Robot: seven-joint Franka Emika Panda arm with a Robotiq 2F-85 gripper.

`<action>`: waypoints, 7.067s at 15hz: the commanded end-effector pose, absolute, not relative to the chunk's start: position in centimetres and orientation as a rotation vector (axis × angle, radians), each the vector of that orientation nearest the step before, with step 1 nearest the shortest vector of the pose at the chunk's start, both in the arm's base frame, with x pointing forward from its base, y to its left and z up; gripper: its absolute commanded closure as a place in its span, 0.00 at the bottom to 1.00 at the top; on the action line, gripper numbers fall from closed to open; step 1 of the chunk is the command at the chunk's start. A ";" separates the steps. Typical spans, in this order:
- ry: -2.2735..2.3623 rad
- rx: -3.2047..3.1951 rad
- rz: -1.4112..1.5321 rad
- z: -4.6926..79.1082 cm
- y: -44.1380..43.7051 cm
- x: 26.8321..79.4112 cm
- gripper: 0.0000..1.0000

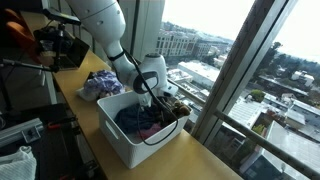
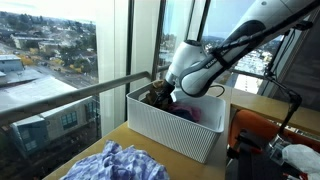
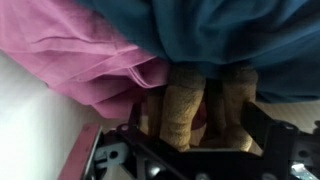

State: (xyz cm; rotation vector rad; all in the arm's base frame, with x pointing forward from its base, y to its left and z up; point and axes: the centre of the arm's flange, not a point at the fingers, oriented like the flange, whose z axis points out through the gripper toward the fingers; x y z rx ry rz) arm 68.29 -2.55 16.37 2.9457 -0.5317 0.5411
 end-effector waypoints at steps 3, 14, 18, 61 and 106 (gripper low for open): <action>-0.541 2.902 0.611 15.7 -2.9 70.1 0.28; -0.564 2.852 0.640 17.5 -3.5 68.7 1.00; -0.564 2.855 0.635 18.5 -3.1 67.8 0.98; -0.219 3.423 0.694 30.2 31.1 44.5 0.98; -0.337 3.381 0.486 28.0 20.5 62.2 0.00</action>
